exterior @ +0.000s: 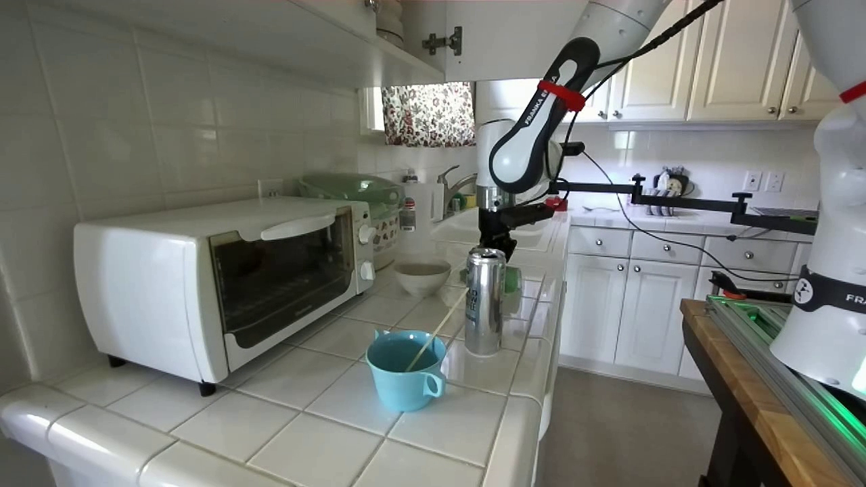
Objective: Wipe the counter with the green cloth
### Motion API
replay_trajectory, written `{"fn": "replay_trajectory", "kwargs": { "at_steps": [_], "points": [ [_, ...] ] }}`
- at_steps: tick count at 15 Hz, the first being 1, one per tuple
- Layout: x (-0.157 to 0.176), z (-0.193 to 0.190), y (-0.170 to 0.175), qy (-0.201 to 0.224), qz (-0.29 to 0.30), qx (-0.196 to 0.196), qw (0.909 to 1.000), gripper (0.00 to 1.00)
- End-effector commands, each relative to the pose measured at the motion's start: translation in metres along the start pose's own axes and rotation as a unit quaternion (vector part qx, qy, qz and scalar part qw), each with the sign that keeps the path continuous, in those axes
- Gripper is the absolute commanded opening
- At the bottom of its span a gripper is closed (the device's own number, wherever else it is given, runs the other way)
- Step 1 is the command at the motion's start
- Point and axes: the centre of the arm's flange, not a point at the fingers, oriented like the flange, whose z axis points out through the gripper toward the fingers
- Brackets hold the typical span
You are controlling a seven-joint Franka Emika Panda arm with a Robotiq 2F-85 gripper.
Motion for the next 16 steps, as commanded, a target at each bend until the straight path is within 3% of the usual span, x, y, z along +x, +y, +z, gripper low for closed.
{"fn": "replay_trajectory", "kwargs": {
  "at_steps": [1, 4, 11, 12, 13, 16],
  "points": [
    [0.004, -0.001, 0.042, -0.002, 0.042, -0.002, 0.9991, 0.02],
    [0.009, 0.000, 0.070, -0.003, 0.070, -0.008, 0.9975, 0.02],
    [0.010, -0.006, 0.061, 0.008, 0.064, -0.004, 0.9979, 0.02],
    [0.010, -0.006, 0.060, 0.007, 0.064, -0.003, 0.9979, 0.31],
    [0.010, -0.008, 0.060, 0.006, 0.065, -0.002, 0.9979, 0.32],
    [0.010, -0.010, 0.061, 0.009, 0.067, -0.003, 0.9977, 0.53]
  ]
}}
